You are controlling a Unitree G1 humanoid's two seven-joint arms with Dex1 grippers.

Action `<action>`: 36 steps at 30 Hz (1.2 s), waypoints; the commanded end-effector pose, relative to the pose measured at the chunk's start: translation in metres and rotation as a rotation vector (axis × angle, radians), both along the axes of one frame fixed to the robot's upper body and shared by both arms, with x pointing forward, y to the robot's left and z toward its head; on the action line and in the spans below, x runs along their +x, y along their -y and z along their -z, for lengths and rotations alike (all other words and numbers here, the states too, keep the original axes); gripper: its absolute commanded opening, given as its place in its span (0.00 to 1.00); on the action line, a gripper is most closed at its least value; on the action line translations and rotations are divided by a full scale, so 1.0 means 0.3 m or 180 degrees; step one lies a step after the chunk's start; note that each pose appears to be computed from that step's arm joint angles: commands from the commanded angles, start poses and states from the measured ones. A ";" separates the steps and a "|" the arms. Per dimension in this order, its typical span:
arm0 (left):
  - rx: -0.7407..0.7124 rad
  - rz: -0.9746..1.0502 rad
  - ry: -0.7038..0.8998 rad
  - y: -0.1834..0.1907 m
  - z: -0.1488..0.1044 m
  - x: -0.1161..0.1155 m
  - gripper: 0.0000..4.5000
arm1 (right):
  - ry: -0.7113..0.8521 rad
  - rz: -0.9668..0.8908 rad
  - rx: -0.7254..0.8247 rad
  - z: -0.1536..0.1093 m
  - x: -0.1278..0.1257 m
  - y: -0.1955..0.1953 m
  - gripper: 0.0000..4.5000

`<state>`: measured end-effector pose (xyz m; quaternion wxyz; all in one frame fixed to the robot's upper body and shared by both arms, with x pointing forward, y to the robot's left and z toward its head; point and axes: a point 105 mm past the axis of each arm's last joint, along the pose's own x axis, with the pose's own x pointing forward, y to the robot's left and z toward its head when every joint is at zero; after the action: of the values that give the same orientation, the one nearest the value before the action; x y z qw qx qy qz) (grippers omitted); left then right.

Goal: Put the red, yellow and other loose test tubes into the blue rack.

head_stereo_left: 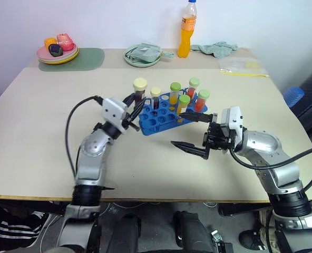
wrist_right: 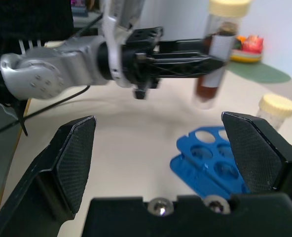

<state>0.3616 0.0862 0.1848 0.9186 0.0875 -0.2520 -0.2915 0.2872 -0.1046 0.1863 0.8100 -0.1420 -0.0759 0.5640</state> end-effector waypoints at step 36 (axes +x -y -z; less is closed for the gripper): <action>-0.0452 0.0456 -0.0751 0.100 0.184 0.069 0.16 | 0.0205 0.0316 0.0056 -0.081 -0.006 0.019 1.00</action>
<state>0.3819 0.0506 0.1277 0.9223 -0.0208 -0.1669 -0.3480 0.2881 -0.1128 0.1966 0.8408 -0.1407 -0.0688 0.5182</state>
